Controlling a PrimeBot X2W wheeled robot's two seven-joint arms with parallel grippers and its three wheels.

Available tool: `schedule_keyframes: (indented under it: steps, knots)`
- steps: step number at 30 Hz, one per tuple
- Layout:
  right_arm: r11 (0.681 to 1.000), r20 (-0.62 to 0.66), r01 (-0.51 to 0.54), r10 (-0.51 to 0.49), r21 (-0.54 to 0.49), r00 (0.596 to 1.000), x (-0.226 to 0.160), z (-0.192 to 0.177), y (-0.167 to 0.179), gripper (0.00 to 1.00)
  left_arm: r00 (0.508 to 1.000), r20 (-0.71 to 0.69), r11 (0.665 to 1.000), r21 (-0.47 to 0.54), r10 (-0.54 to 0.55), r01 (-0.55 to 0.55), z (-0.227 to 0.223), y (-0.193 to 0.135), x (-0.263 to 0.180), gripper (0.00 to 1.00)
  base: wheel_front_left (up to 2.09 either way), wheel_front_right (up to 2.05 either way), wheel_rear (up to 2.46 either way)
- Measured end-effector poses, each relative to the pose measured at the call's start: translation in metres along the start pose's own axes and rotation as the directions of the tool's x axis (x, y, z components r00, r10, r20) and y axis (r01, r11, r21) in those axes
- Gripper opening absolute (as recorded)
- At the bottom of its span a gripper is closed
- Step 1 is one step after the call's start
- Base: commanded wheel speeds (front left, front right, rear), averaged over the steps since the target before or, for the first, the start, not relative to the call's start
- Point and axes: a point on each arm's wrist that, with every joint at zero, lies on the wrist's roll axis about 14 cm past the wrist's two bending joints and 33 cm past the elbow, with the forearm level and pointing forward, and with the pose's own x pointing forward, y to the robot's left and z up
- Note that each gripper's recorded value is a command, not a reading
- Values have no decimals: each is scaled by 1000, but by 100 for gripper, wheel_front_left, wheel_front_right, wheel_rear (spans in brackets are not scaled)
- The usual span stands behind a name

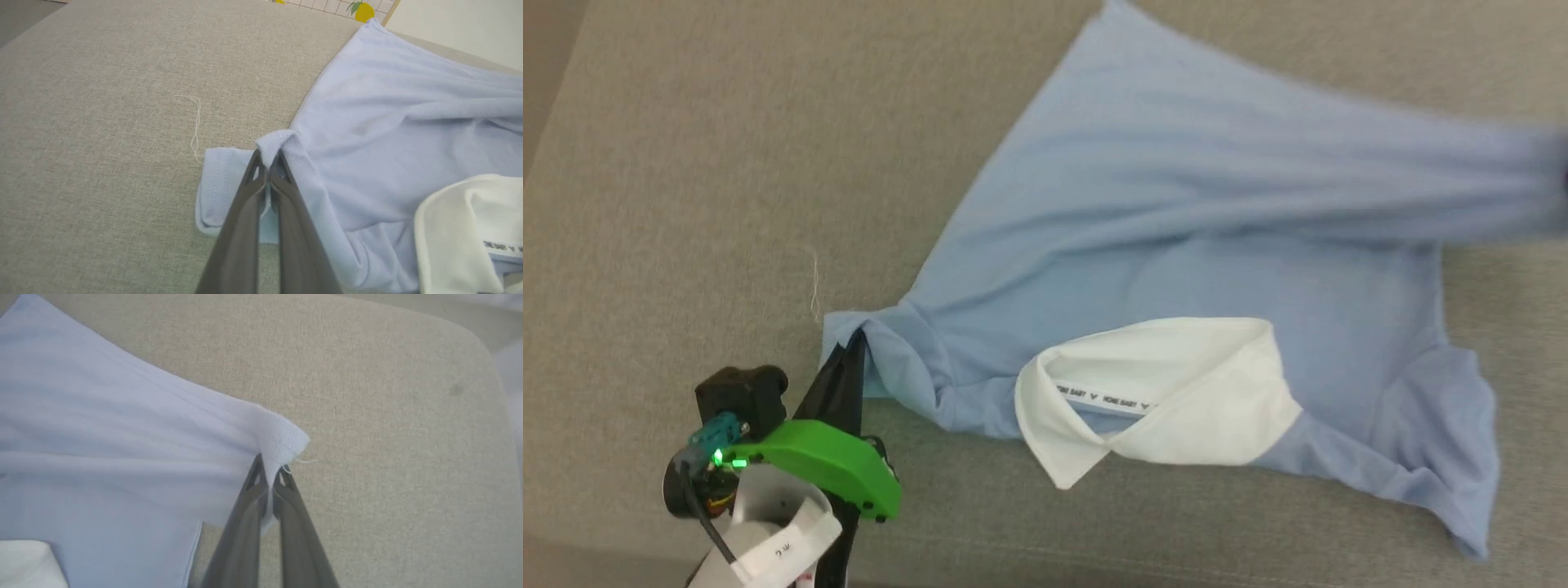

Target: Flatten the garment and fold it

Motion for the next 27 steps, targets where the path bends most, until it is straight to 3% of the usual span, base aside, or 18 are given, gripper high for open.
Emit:
schedule_keyframes:
  steps: [10,14,18,19,20,24,27]
  knots:
    - [989,-250,-25,61,147,966,-71,-174,27,0,996,59,998,-12,-61,62,19,-26,-17,0,0,0,0]
    - [974,-332,-53,126,221,935,-85,-220,56,0,994,75,997,-20,-76,77,24,-32,-19,0,0,0,0]
    - [965,-324,-56,140,257,936,-91,-228,62,1,993,86,995,-36,-85,88,29,-36,-22,0,0,0,0]
    - [961,-292,-56,137,270,946,-90,-224,61,41,992,89,995,-37,-84,88,29,-36,-22,0,0,0,0]
    - [957,-256,-59,135,285,957,-90,-217,60,100,993,90,996,-37,-82,86,30,-36,-23,0,0,0,0]
    - [941,1,-81,85,328,996,-91,-160,44,100,992,91,995,-41,-84,88,30,-37,-26,0,0,0,0]
    - [937,234,-98,18,336,972,-101,-104,26,100,992,96,995,-42,-82,86,32,-37,-27,0,0,0,0]
